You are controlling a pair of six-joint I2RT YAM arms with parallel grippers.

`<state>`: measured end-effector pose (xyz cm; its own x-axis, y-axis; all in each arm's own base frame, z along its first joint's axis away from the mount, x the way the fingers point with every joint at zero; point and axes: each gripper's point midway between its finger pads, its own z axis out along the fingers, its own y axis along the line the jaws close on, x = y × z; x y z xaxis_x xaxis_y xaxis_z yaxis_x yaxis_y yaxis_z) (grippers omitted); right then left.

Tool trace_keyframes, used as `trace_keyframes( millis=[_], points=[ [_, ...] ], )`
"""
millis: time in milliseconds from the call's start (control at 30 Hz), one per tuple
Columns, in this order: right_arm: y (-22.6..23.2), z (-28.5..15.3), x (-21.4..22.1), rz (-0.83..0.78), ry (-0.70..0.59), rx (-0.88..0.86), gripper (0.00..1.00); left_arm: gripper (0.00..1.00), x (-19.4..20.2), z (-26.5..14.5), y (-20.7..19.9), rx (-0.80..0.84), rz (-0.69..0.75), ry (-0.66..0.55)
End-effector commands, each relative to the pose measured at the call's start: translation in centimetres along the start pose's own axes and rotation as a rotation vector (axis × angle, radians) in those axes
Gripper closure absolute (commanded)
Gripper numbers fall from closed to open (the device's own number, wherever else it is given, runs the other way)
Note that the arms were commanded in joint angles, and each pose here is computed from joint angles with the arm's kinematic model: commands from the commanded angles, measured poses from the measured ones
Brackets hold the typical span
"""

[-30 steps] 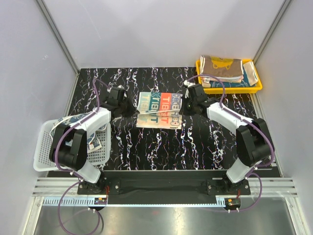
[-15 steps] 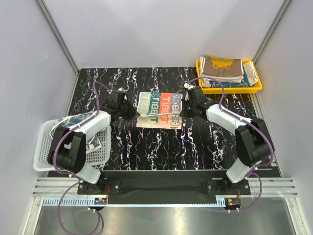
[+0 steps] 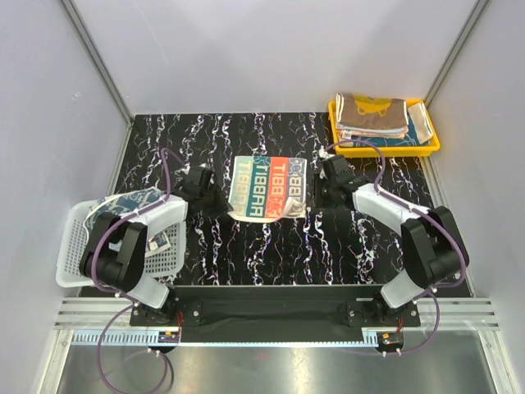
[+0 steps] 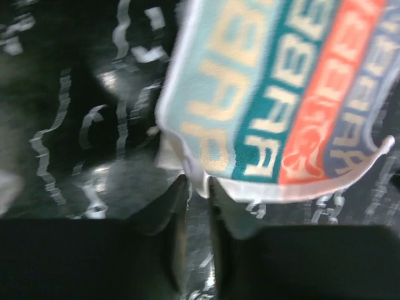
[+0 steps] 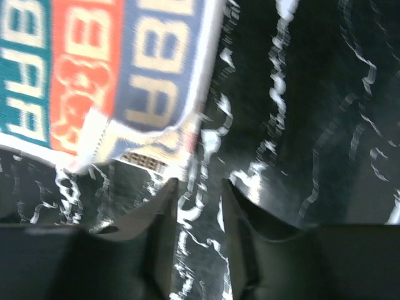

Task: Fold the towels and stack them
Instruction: Fold the towel

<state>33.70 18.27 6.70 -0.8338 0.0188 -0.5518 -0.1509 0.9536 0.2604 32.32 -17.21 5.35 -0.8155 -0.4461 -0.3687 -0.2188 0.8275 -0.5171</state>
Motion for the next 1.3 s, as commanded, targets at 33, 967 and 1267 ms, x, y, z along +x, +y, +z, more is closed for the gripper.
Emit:
trace_keyframes(
  millis=[33,967,1267],
  points=[
    [-0.9,-2.9,-1.1,0.043,-0.078,0.034,0.55,0.62,-1.3,-1.6,1.4,-0.062,0.029,-0.078],
    [-2.3,7.7,-16.6,0.164,-0.109,0.099,0.56,0.56,-19.4,6.8,-4.6,-0.012,0.165,-0.138],
    [-2.3,11.3,-15.6,0.203,-0.063,0.053,0.54,0.54,-17.7,10.4,-5.9,0.179,0.144,-0.088]
  ],
)
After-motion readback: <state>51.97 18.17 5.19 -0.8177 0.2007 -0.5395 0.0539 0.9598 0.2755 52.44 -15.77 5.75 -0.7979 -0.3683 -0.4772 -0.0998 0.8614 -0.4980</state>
